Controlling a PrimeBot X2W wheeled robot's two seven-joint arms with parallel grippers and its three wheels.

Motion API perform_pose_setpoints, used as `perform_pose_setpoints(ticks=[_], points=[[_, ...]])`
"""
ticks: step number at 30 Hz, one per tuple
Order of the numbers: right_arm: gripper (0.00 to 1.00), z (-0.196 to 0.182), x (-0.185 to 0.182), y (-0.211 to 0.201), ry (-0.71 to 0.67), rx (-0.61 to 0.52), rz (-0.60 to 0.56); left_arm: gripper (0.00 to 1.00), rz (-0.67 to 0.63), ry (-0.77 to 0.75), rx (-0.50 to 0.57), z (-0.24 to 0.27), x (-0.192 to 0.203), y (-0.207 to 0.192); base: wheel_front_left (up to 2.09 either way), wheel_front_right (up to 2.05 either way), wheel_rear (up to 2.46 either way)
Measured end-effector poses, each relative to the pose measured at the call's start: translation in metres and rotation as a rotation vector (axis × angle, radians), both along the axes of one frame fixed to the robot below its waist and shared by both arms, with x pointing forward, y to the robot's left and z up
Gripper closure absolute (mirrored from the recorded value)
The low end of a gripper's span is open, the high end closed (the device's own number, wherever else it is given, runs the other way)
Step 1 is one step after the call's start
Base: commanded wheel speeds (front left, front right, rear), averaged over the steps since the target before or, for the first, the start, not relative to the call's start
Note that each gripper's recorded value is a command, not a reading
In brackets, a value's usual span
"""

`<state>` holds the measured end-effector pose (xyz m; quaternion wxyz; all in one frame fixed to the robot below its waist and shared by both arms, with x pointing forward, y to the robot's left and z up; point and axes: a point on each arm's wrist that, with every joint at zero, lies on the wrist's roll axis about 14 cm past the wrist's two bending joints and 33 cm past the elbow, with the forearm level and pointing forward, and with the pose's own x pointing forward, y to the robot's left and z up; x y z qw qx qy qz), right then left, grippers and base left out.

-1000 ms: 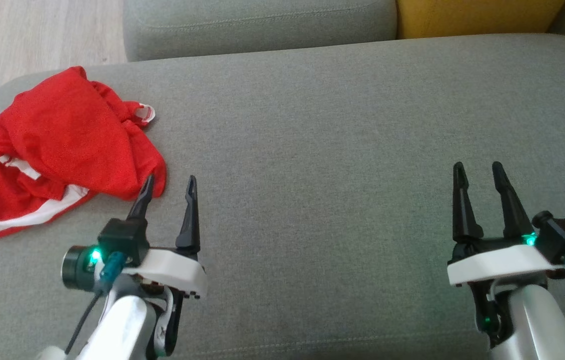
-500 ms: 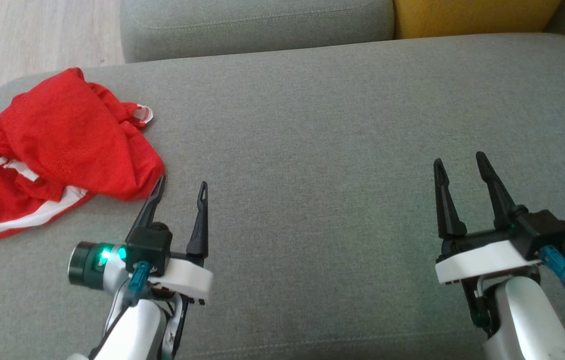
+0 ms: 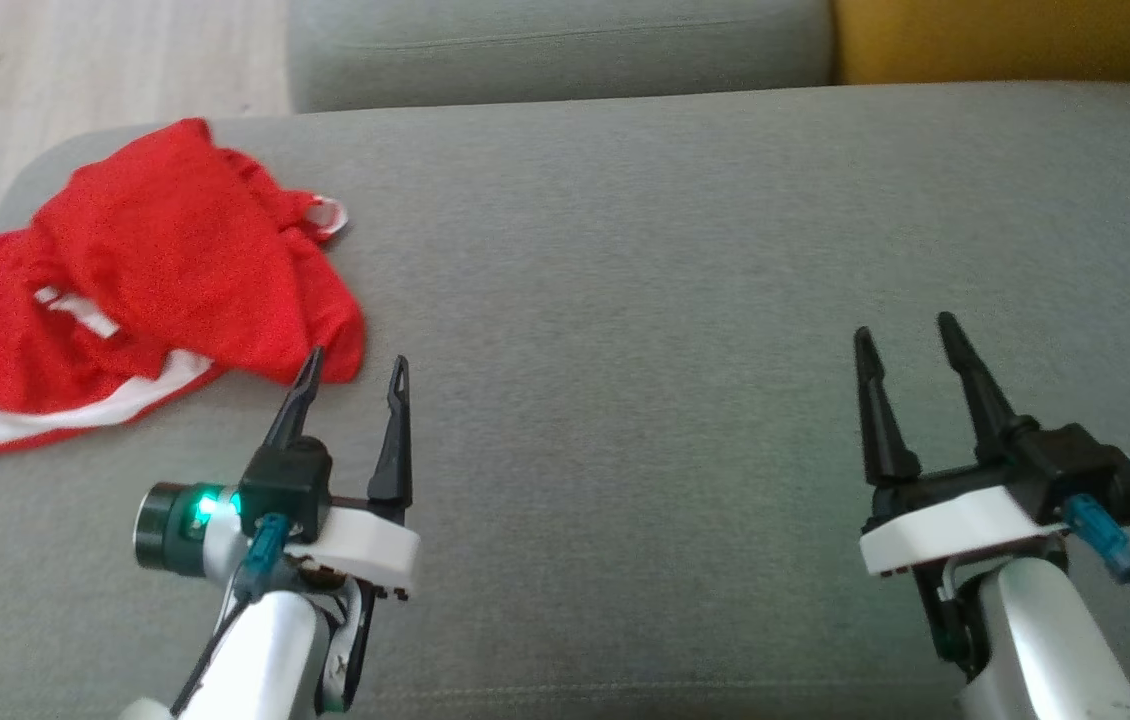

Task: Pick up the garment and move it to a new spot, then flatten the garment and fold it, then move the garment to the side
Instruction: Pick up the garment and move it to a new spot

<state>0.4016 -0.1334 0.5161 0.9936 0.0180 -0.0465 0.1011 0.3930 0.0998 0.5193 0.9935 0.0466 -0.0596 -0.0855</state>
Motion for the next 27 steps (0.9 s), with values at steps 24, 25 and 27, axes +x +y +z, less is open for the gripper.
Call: perform_pose_setpoints(ticks=[24,25,27], points=[[0.00,-0.005,-0.006,0.175,0.017,-0.007,0.501,0.00,0.483,0.003,-0.055,-0.003,-0.090,0.148,0.00,0.00,0.00],[0.00,-0.005,-0.007,0.180,0.019,-0.004,0.514,0.00,0.491,0.006,-0.059,-0.004,-0.095,0.151,0.00,0.00,0.00],[0.00,-0.006,-0.010,0.183,0.022,-0.003,0.525,0.00,0.501,0.008,-0.061,-0.005,-0.098,0.154,0.00,0.00,0.00]])
